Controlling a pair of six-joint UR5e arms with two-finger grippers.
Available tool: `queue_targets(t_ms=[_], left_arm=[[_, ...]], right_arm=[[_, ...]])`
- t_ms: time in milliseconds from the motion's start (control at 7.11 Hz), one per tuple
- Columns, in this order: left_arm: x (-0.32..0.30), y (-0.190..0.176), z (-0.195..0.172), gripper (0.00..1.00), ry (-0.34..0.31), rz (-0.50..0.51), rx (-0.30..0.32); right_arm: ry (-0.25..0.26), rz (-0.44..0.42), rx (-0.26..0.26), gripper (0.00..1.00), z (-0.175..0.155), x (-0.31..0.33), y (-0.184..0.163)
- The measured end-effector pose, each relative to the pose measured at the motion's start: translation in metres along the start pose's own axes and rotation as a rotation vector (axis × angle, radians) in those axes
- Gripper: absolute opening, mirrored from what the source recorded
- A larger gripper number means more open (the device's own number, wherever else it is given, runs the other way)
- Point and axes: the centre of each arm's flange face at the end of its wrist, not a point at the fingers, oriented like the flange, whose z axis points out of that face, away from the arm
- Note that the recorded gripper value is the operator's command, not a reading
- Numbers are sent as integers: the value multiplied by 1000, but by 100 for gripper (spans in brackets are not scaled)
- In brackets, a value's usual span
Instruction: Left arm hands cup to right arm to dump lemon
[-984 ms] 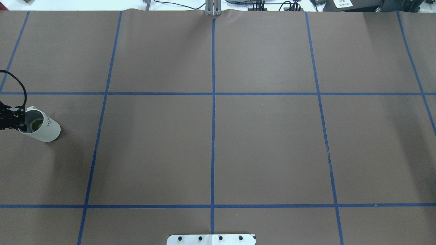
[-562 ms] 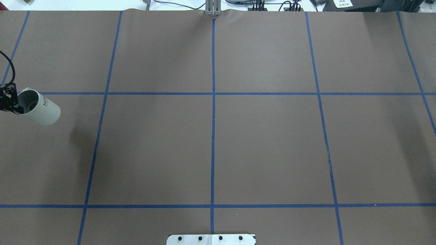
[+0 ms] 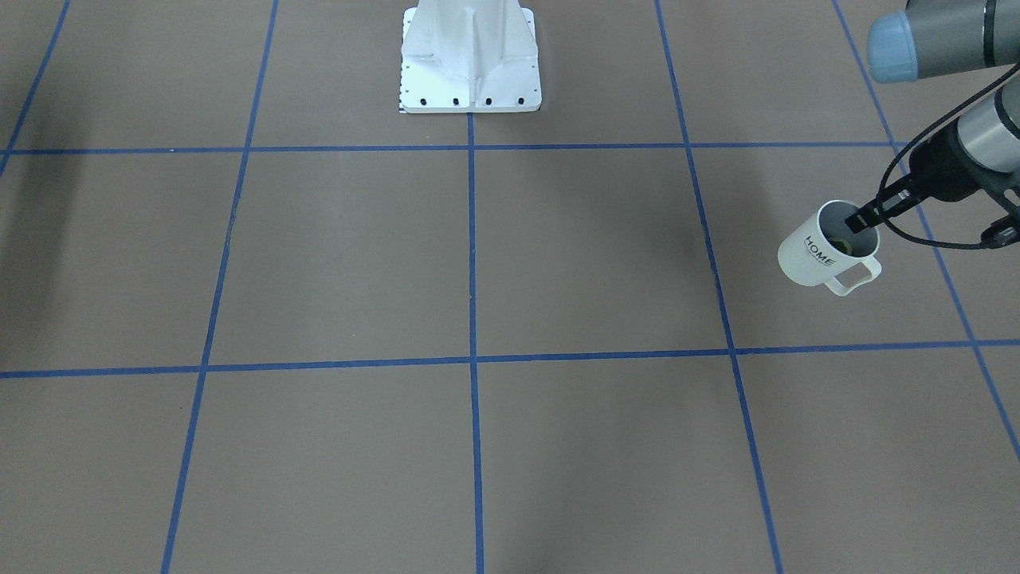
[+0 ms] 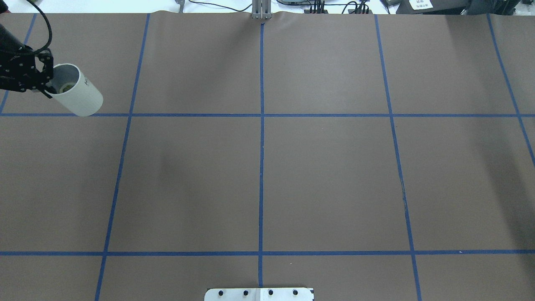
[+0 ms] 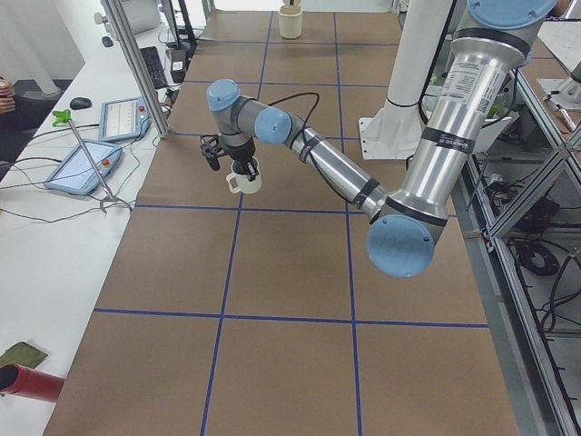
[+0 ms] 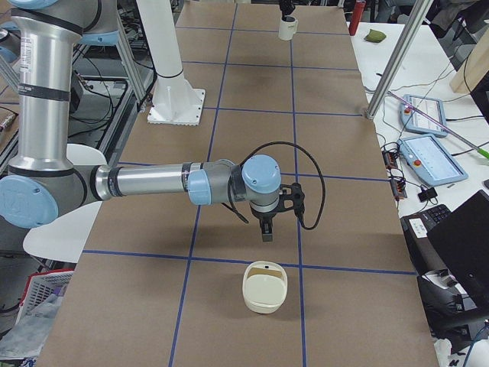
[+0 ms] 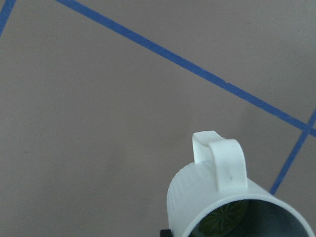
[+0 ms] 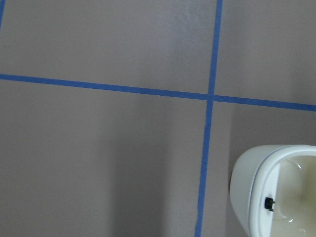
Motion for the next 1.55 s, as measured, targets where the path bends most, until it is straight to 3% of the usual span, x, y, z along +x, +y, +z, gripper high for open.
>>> queue_targets(t_ms=[281, 562, 844, 1125, 1546], left_arm=[[74, 16, -44, 0, -21, -63, -6], [135, 39, -67, 0, -8, -146, -8], [185, 76, -66, 0, -1, -200, -30], [222, 110, -65, 0, 7, -241, -50], [269, 129, -60, 0, 4, -290, -71]], right_arm=[[-42, 38, -3, 100, 3, -44, -38], [-62, 2, -14, 99, 13, -101, -77], [-36, -54, 11, 98, 21, -178, -119], [6, -196, 138, 99, 54, -273, -133], [-111, -396, 401, 99, 83, -376, -114]])
